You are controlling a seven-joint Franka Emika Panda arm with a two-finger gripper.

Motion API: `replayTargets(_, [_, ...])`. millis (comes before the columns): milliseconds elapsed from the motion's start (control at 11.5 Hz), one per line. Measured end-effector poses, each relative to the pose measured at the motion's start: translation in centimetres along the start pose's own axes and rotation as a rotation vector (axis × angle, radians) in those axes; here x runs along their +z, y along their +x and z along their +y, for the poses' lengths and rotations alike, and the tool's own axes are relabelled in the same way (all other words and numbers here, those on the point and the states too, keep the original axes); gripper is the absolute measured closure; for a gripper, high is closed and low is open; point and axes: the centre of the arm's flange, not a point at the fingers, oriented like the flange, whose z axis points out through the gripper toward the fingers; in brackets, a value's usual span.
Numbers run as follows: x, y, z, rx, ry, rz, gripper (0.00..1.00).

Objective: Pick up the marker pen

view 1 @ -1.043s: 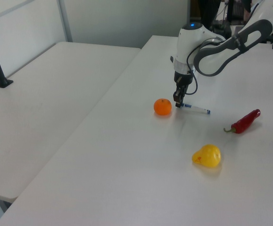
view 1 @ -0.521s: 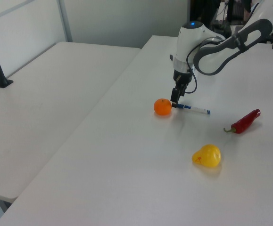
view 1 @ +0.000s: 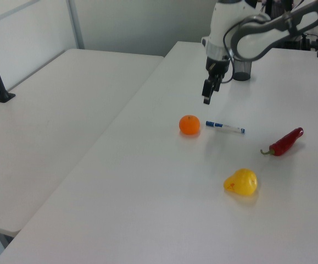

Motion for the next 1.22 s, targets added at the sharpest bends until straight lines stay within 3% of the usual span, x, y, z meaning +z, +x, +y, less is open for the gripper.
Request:
replayTargets(435, [-10.9, -2.3, 0.9, 0.127, -0.008, -0.023, 0.0])
replayTargets(956, [-16.7, -6.0, -1.3, 0.111, 0.029, -0.099, 0.0])
replayTargets(1217, [-18.5, -6.7, -0.4, 0.142, 0.067, -0.096, 0.0])
